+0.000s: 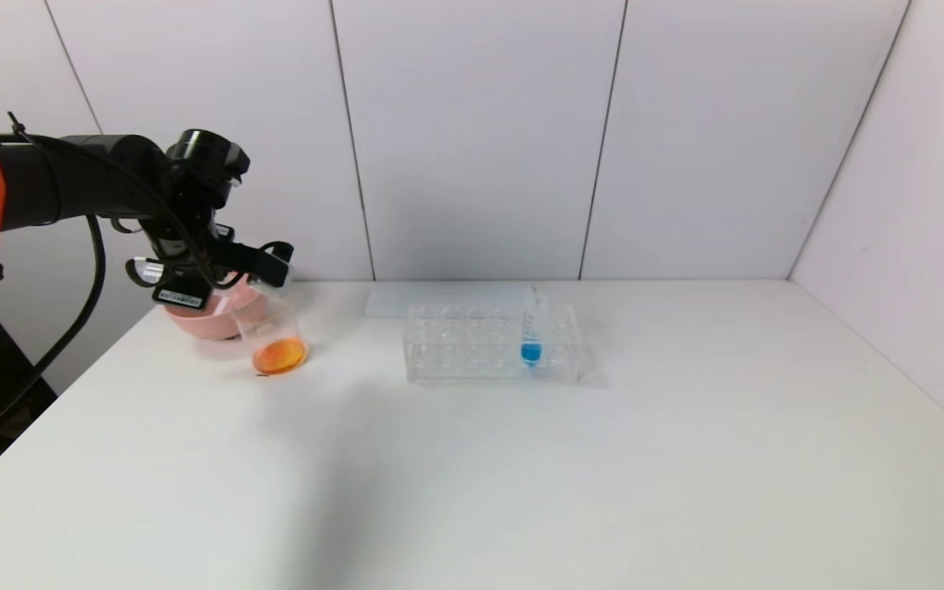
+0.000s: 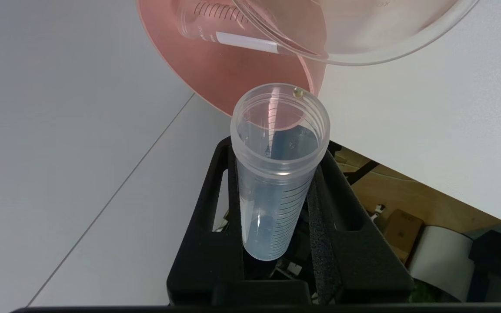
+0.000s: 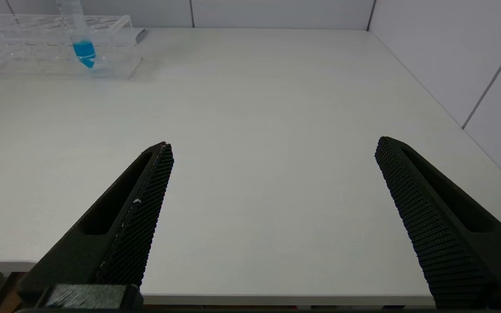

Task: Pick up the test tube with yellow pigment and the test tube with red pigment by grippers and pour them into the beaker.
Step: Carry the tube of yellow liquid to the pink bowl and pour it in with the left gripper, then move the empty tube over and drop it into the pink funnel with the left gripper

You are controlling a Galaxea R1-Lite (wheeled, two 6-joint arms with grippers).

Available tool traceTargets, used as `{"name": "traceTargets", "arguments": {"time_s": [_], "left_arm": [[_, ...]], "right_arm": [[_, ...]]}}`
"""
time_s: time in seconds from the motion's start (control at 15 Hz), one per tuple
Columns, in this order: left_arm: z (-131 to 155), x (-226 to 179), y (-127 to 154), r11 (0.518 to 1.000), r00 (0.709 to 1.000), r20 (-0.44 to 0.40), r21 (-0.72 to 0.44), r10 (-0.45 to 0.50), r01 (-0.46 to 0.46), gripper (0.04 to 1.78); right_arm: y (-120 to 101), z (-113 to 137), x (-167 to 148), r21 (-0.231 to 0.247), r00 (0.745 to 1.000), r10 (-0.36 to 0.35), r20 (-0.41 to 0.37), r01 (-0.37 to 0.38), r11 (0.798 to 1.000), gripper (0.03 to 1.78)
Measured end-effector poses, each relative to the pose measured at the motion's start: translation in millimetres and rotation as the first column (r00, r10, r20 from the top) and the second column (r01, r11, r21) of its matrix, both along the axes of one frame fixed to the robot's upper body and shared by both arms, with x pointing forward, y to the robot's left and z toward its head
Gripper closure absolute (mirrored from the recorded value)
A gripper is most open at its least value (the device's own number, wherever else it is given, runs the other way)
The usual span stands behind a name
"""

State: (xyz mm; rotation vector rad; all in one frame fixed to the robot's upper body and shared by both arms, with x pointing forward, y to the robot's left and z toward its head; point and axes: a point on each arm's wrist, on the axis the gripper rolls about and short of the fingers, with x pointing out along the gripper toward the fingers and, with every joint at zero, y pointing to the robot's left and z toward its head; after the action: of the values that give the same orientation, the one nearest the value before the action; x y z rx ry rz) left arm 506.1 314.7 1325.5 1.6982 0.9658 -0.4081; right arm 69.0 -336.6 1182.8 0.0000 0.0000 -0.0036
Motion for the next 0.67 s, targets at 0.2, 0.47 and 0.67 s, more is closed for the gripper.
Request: {"name": "traceTargets", "arguments": {"time_s": [0.2, 0.47, 0.67], "left_arm": [[0.1, 0.0, -1.2, 1.0, 1.0, 0.001, 0.0, -0.001, 0.001, 1.38], [1.5, -0.7, -1.0, 1.0, 1.0, 0.006, -0.003, 0.002, -0.002, 1.38], [7.6, -2.7, 0.4, 1.0, 0.999, 0.034, -0.028, -0.001, 0.002, 1.38]], "right_arm": [[0.0, 0.0, 0.0, 0.0, 1.0, -0.001, 0.0, 0.001, 1.0, 0.11], [0.0, 0.0, 0.0, 0.0, 1.0, -0.001, 0.0, 0.001, 1.0, 0.11], [0.0, 0.0, 0.0, 0.0, 1.0, 0.0, 0.0, 0.0, 1.0, 0.11]]}}
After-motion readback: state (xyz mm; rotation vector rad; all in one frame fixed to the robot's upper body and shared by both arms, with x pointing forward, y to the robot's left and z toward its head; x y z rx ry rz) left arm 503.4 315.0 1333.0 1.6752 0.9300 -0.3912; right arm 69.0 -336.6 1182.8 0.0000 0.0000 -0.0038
